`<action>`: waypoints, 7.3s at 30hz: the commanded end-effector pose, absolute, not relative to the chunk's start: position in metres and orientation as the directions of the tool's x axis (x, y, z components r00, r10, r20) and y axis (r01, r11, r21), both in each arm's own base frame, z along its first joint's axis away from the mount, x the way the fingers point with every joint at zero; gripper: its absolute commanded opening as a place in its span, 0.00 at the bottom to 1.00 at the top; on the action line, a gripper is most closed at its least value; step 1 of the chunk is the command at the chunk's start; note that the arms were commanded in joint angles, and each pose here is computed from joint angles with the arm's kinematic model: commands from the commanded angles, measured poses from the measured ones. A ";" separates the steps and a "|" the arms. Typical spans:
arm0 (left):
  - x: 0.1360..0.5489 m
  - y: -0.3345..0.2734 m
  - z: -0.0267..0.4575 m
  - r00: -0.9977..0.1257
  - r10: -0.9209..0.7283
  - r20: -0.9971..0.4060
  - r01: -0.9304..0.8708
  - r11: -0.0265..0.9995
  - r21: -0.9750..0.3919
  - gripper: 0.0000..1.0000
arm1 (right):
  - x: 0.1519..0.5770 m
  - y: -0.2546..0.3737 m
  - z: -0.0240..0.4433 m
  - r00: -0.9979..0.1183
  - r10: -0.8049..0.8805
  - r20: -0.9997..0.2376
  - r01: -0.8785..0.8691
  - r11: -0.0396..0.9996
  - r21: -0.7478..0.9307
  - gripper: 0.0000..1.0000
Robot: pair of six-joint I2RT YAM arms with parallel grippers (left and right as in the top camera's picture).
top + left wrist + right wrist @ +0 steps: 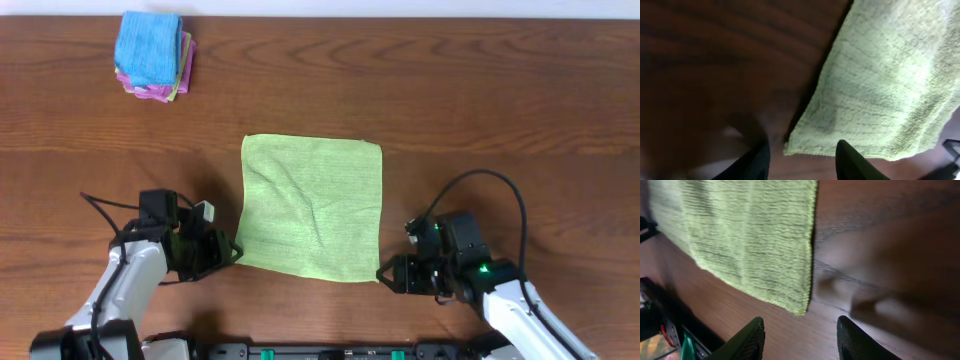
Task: Fold the cloth
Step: 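Grasp the bottom corners of the green cloth with both grippers, then lift the bottom edge with both grippers and fold it up over the top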
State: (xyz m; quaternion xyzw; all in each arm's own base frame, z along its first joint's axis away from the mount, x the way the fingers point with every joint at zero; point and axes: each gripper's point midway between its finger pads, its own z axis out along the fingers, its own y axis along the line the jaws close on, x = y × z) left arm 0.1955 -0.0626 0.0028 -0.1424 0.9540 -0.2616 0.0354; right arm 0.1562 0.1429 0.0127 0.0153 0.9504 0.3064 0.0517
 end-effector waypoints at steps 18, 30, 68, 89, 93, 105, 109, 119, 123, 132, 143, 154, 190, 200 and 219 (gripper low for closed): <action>0.187 -0.061 -0.015 -0.954 -0.288 0.084 -0.292 0.824 -0.485 0.39 | 0.155 0.160 -0.013 -0.998 0.065 0.013 0.060 0.804 0.592 0.42; 0.186 -0.063 -0.014 -0.940 -0.324 0.111 -0.335 0.804 -0.491 0.06 | 0.157 0.161 -0.012 -0.996 0.083 0.019 0.077 0.796 0.600 0.02; 0.203 -0.071 0.039 -0.972 -0.235 0.001 -0.194 0.800 -0.567 0.60 | 0.215 0.202 0.074 -0.986 0.026 -0.166 -0.106 0.669 0.736 0.02; 0.181 -0.087 0.002 -0.953 -0.301 -0.009 -0.210 0.685 -0.698 0.49 | 0.208 0.200 0.071 -0.991 0.020 -0.133 -0.085 0.675 0.733 0.02; 0.177 -0.085 -0.002 -0.951 -0.310 0.015 -0.237 0.694 -0.680 0.48 | 0.208 0.200 0.071 -0.991 0.020 -0.134 -0.086 0.675 0.732 0.02; 0.163 -0.086 -0.004 -0.932 -0.344 0.116 -0.332 0.676 -0.658 0.56 | 0.208 0.200 0.071 -0.991 0.020 -0.134 -0.085 0.675 0.732 0.01; 0.169 -0.079 -0.008 -0.916 -0.387 0.105 -0.362 0.689 -0.628 0.56 | 0.208 0.200 0.071 -0.991 0.020 -0.134 -0.085 0.675 0.732 0.02; 0.182 -0.078 -0.010 -0.917 -0.396 0.052 -0.340 0.707 -0.620 0.49 | 0.209 0.200 0.071 -0.991 0.020 -0.134 -0.085 0.675 0.733 0.01; 0.181 -0.082 -0.010 -0.925 -0.376 0.051 -0.324 0.714 -0.620 0.38 | 0.209 0.200 0.071 -0.991 0.020 -0.134 -0.085 0.675 0.733 0.02; 0.182 -0.083 -0.011 -0.928 -0.370 0.041 -0.316 0.726 -0.610 0.13 | 0.208 0.200 0.071 -0.991 0.020 -0.134 -0.085 0.675 0.732 0.02; 0.207 -0.090 0.013 -0.934 -0.356 -0.008 -0.257 0.690 -0.677 0.06 | 0.209 0.200 0.071 -0.991 0.021 -0.135 -0.085 0.675 0.733 0.02; 0.296 -0.086 0.101 -0.892 -0.392 -0.226 -0.100 0.658 -0.746 0.05 | 0.227 0.189 0.072 -0.982 0.093 -0.166 -0.058 0.686 0.725 0.01; 0.483 -0.100 0.099 -0.814 -0.487 -0.316 -0.041 0.591 -0.806 0.06 | 0.442 0.143 0.082 -0.837 0.400 -0.373 0.048 0.732 0.679 0.01; 0.469 -0.093 0.081 -0.841 -0.472 -0.264 -0.108 0.625 -0.773 0.06 | 0.438 0.155 0.070 -0.892 0.359 -0.275 0.070 0.710 0.700 0.02; 0.423 -0.068 0.053 -0.897 -0.413 -0.155 -0.210 0.708 -0.674 0.06 | 0.378 0.158 0.043 -0.968 0.243 -0.063 0.143 0.739 0.658 0.02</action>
